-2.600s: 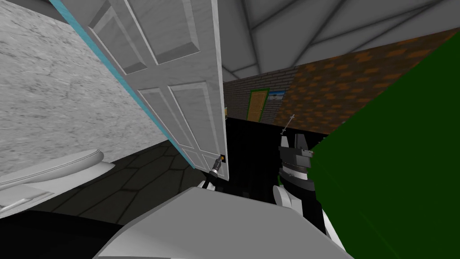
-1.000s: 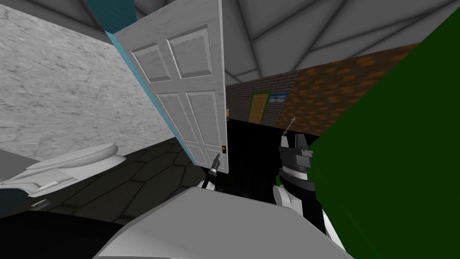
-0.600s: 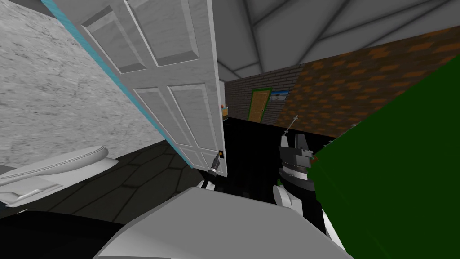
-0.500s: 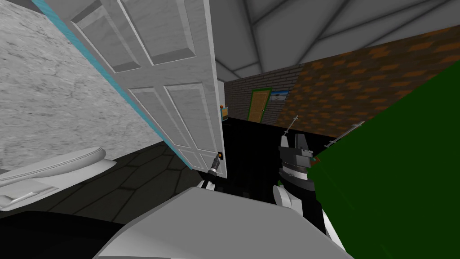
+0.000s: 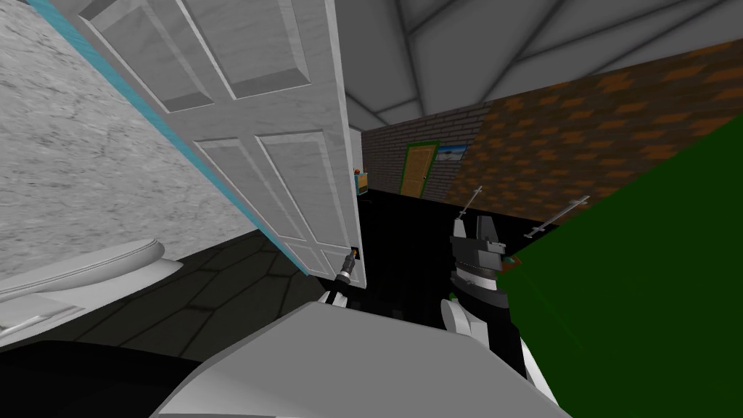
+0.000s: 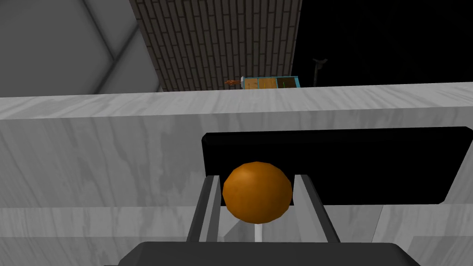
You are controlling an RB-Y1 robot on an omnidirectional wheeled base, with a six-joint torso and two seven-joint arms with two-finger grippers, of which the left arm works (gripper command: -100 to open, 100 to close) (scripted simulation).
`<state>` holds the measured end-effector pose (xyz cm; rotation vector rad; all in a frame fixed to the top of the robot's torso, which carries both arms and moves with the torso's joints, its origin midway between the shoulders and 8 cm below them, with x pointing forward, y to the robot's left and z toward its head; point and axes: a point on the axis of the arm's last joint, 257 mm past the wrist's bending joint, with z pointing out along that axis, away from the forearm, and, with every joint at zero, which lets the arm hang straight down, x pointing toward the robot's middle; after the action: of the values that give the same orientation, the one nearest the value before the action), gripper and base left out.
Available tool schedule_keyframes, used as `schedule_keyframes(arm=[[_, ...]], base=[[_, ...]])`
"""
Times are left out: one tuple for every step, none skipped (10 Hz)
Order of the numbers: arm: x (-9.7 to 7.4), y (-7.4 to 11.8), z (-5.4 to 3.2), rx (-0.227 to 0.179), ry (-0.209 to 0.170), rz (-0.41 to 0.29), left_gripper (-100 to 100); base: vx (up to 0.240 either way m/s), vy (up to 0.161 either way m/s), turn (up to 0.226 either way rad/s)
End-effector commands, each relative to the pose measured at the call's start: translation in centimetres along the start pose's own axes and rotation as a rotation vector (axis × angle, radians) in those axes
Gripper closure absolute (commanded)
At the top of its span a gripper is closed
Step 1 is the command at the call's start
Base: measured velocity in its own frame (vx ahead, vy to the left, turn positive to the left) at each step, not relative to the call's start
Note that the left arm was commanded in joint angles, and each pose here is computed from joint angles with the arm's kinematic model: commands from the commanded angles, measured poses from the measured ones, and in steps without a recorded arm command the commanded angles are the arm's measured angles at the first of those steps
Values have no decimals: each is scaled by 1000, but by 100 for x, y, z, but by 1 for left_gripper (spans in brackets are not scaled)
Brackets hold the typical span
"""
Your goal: Push the door open
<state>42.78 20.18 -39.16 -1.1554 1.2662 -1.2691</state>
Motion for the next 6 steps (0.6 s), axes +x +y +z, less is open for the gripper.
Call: schedule_keyframes(arm=[[-1, 0, -5, 1, 0, -1, 100], [-1, 0, -5, 1, 0, -1, 100], [-1, 0, -5, 1, 0, -1, 100], [-106, 24, -11, -7, -17, 8, 100], [-152, 24, -8, -7, -25, 11, 100], [-203, 24, -6, -8, -33, 15, 100]], base=[[-12, 1, 2], [-7, -1, 3], [0, 0, 0], [85, -24, 28], [152, -44, 50], [175, -68, 33]])
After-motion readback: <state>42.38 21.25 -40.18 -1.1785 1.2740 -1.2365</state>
